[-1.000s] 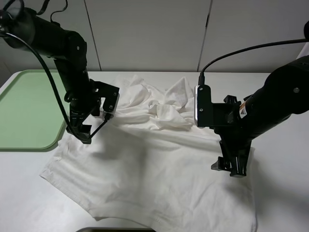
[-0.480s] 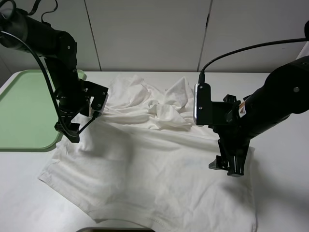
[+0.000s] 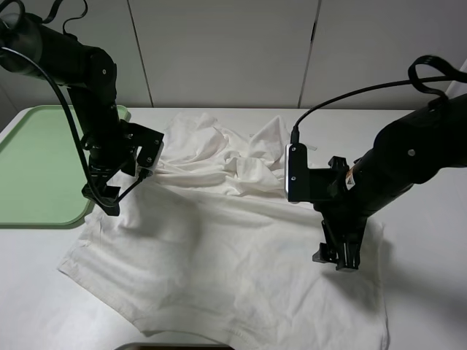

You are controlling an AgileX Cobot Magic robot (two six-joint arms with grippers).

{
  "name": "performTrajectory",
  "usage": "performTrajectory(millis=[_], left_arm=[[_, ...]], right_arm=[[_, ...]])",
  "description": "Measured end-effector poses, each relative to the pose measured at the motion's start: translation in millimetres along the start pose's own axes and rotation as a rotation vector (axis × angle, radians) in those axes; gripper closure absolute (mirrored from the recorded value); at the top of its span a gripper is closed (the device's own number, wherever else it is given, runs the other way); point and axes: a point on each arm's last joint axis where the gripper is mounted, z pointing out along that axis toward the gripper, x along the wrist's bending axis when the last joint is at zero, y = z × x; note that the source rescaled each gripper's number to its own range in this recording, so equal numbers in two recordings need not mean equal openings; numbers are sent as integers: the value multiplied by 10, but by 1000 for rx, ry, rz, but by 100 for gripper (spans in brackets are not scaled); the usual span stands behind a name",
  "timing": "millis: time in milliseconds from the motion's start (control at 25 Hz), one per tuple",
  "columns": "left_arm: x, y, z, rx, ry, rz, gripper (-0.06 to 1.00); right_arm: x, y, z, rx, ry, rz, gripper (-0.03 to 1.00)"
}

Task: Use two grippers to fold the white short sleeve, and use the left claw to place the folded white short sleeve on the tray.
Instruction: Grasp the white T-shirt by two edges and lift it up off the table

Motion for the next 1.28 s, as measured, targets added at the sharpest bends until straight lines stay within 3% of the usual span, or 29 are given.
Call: performTrajectory(millis=[520,760,1000,1280], left_arm=[[-1,4,0,-5,-1,11,2],[-5,8,3,-9,-4,25,13],[-99,-18,103,-6,-47,56,15],[-95,-16,110,-10,-39,61,15]], right_arm=[[46,-50,341,58,66,13,-3],[43,-47,346,55,62,14,-3],[9,-19,349,23,25,51,1],[-47,-68,400,20,8,93,1]])
